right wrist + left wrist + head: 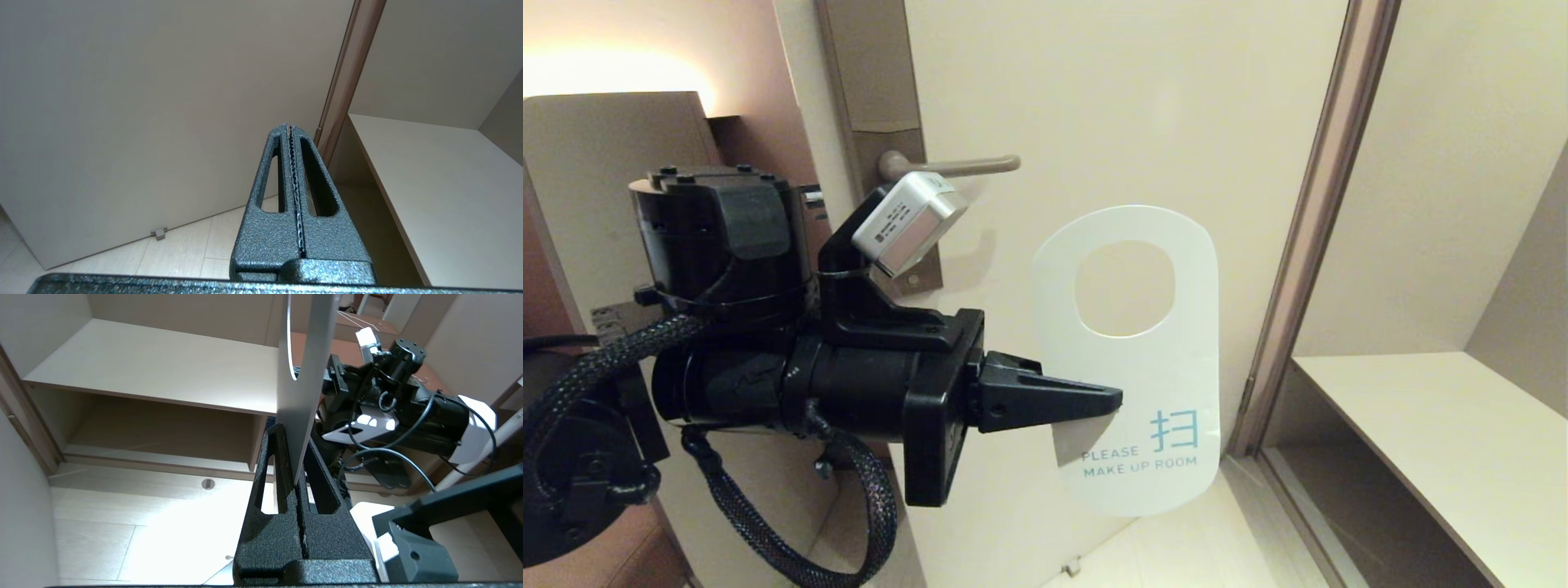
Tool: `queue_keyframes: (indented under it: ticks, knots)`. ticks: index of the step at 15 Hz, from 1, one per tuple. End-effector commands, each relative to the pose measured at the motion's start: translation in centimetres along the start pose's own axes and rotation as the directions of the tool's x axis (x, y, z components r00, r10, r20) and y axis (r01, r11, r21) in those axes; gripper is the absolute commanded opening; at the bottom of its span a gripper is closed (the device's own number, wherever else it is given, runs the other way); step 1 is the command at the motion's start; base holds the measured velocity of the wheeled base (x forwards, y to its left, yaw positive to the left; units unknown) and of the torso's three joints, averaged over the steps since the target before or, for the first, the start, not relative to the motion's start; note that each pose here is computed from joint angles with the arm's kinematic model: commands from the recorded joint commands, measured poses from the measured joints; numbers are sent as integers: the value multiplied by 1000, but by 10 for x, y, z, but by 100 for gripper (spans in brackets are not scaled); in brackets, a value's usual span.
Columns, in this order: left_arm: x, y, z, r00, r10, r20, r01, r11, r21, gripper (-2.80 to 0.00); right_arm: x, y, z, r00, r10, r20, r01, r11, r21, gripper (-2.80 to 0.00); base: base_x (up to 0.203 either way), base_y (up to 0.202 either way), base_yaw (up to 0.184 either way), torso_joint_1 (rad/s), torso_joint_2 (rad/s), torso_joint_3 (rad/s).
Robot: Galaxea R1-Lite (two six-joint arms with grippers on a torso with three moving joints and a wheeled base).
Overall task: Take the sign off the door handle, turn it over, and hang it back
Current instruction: Hand it to the other hand
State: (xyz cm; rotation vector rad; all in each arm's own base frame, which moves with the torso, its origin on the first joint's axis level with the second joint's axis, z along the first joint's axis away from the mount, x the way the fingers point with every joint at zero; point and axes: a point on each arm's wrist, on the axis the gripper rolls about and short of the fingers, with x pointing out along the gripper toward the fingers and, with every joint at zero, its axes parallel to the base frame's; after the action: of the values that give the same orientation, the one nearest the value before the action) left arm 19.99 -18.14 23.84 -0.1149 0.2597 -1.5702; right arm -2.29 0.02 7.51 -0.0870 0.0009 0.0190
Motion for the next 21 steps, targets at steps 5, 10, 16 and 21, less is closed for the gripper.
queue_keyframes:
  ticks: [5,10,16,21]
  knots:
    - [0,12,-4,1000,14,-3,-14,1000,-13,-280,-6,-1,25,998,37,-53,-36,999,15,-280,0,0,0,0,0,0]
    - [9,25,-4,1000,7,10,-7,1000,3,-280,23,-6,74,982,72,-174,-67,997,33,-280,0,0,0,0,0,0]
    - [26,51,-7,992,-126,-14,126,992,-12,-280,89,-4,135,900,384,-207,-374,923,90,-280,0,0,0,0,0,0]
    - [37,66,-17,980,-196,-22,196,980,-15,-280,123,5,143,715,662,-223,-649,748,139,-280,0,0,0,0,0,0]
